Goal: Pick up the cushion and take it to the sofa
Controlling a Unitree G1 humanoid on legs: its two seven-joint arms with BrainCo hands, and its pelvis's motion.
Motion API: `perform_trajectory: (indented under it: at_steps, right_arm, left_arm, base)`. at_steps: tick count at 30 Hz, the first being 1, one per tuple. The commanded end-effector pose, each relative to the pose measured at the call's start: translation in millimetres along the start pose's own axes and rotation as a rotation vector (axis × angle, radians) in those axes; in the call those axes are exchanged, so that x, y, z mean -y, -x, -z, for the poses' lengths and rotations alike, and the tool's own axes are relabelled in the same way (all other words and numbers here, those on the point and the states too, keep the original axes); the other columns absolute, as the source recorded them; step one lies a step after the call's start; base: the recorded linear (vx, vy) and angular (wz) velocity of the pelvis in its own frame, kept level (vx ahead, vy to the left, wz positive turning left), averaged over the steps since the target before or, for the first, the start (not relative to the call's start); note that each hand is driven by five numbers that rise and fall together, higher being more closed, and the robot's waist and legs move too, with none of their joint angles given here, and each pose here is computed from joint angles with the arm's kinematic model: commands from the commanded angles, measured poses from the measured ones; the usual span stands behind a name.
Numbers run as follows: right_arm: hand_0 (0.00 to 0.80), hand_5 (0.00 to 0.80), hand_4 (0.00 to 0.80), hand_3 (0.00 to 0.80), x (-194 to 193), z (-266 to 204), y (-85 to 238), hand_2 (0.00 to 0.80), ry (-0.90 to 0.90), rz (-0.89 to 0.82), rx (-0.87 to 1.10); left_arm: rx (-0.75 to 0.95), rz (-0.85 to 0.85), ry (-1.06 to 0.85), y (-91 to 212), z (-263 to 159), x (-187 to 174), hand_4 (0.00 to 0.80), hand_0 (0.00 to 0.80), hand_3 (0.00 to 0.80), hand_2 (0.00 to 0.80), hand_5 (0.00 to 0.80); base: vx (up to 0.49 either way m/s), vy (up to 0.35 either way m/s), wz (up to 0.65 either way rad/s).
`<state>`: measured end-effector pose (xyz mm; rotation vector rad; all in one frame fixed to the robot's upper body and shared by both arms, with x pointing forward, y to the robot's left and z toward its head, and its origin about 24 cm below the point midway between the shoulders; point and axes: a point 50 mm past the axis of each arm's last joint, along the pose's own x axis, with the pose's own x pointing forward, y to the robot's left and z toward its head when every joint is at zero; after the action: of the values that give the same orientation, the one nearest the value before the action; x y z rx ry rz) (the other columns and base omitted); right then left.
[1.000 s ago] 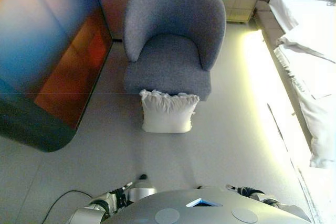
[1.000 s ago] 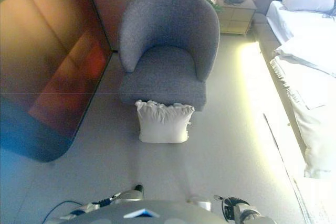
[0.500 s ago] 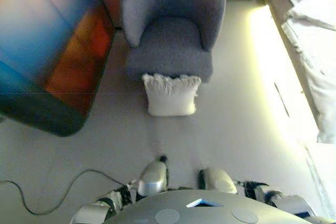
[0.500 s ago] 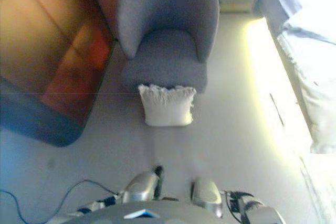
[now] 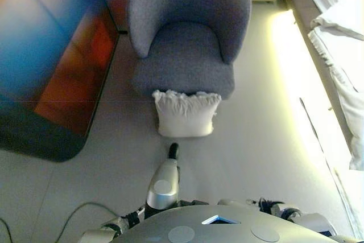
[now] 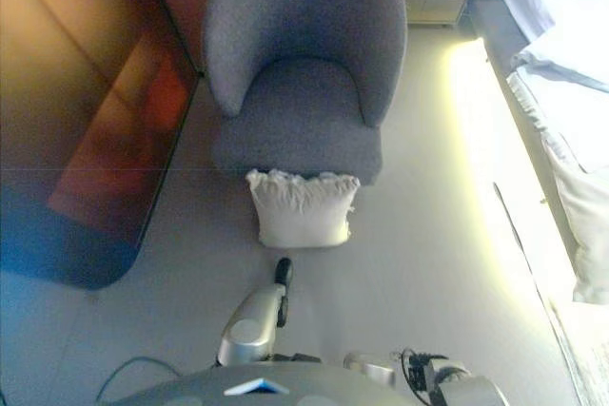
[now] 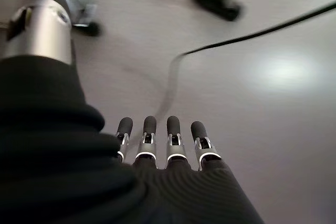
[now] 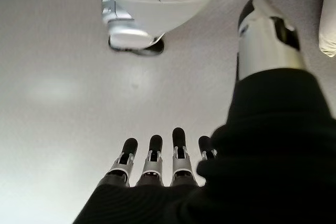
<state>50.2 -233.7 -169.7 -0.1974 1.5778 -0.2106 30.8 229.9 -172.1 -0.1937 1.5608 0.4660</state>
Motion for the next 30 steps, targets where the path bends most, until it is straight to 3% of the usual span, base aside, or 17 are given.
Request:
perform_trajectory:
  at_steps: [1, 11, 20, 24, 30]
  right_arm:
    - [0.000, 0.000, 0.000, 0.000, 20.6, -1.7, -0.1, 0.000, 0.057, 0.077, 0.030]
    - [0.000, 0.000, 0.000, 0.000, 15.7, -45.7, 8.0, 0.000, -0.033, 0.077, 0.174]
    - [0.000, 0.000, 0.000, 0.000, 17.8, -42.5, 7.3, 0.000, 0.092, 0.077, 0.197]
    - [0.000, 0.000, 0.000, 0.000, 20.8, -50.1, 9.3, 0.000, 0.064, 0.090, 0.227]
    - [0.000, 0.000, 0.000, 0.000, 32.6, -95.0, 24.9, 0.000, 0.054, 0.202, 0.418]
  left_arm:
    - [-0.003, -0.039, -0.068, 0.4, -1.1, -13.3, 0.000, 0.000, 0.000, 0.000, 0.000]
    - [0.115, -0.004, -0.078, 14.3, -64.4, 6.1, 0.000, 0.000, 0.000, 0.000, 0.000]
    - [0.114, -0.010, 0.008, 12.0, -55.4, 17.6, 0.000, 0.000, 0.000, 0.000, 0.000]
    - [0.136, -0.052, 0.003, 11.3, -53.9, 17.7, 0.000, 0.000, 0.000, 0.000, 0.000]
    - [0.345, -0.065, 0.083, 20.4, -83.0, 26.1, 0.000, 0.000, 0.000, 0.000, 0.000]
  base:
    - [0.414, 0.194, -0.23]
    - [0.227, -0.002, 0.03]
    - [0.177, -0.124, 0.33]
    - [0.152, -0.175, 0.24]
    - [-0.025, -0.018, 0.40]
